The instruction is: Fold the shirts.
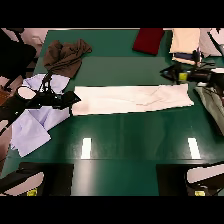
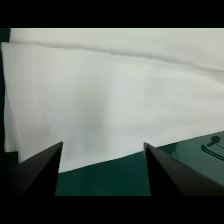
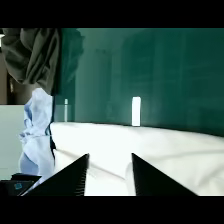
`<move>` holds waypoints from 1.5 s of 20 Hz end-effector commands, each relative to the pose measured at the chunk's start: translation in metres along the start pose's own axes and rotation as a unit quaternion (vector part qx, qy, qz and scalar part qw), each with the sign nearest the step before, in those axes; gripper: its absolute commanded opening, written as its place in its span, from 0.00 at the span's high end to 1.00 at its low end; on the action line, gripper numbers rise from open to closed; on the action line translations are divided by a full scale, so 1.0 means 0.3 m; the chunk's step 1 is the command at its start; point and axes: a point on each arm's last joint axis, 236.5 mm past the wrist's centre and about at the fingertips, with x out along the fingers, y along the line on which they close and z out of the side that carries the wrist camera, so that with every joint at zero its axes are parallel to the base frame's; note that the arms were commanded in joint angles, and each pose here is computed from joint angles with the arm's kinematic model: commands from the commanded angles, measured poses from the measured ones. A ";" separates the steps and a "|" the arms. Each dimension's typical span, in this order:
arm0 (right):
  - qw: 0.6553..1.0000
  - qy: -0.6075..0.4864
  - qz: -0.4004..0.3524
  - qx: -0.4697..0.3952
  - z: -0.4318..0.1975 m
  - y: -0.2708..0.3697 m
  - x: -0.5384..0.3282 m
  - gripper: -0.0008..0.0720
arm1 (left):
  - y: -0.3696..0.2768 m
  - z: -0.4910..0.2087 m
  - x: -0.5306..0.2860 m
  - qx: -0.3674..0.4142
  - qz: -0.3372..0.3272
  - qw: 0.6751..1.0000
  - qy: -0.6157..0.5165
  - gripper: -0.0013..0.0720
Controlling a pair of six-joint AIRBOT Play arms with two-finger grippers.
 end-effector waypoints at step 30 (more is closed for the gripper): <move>0.983 0.130 -0.085 0.094 -0.054 -0.493 -0.083 0.04 | -0.020 -0.011 -0.002 0.000 -0.012 1.000 0.007 0.16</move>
